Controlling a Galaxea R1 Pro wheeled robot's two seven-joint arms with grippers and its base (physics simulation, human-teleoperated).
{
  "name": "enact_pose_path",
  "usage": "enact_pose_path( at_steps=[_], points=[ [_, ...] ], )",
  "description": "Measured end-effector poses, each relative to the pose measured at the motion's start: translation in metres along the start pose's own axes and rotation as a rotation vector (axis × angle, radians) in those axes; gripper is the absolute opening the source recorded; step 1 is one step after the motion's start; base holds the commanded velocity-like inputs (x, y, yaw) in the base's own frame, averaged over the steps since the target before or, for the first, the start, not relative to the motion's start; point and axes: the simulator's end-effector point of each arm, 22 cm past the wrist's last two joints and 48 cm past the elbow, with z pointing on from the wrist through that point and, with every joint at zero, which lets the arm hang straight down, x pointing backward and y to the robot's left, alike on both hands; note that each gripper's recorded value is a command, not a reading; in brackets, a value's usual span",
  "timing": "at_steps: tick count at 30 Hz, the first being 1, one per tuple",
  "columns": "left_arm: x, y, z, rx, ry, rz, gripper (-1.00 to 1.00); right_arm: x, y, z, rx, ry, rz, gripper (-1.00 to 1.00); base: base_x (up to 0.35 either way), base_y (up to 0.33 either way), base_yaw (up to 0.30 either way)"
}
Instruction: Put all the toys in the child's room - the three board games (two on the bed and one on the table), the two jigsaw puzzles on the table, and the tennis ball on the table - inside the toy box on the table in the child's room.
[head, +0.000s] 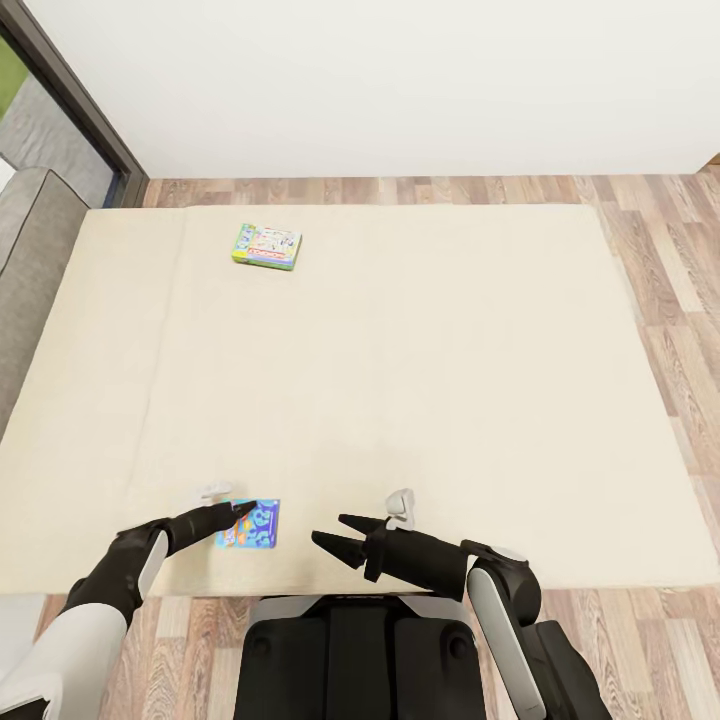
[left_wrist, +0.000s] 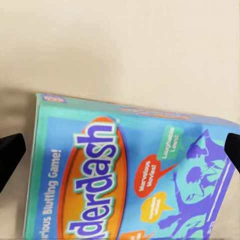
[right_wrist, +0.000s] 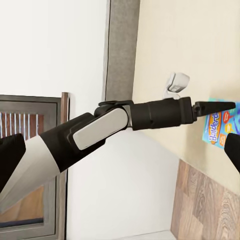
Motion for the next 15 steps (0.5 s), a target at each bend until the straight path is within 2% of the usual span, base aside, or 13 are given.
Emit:
enact_pose_path(
  at_steps=[5,15],
  points=[
    [0.009,0.001,0.0,-0.007,0.04,-0.009,1.0,0.0,0.0,0.0,0.002,0.0,0.0,1.0,0.0,0.0,0.0],
    [0.015,0.0,0.001,-0.008,0.061,-0.019,1.0,0.0,-0.001,0.0,0.003,0.001,0.0,1.0,0.0,0.0,0.0]
  ],
)
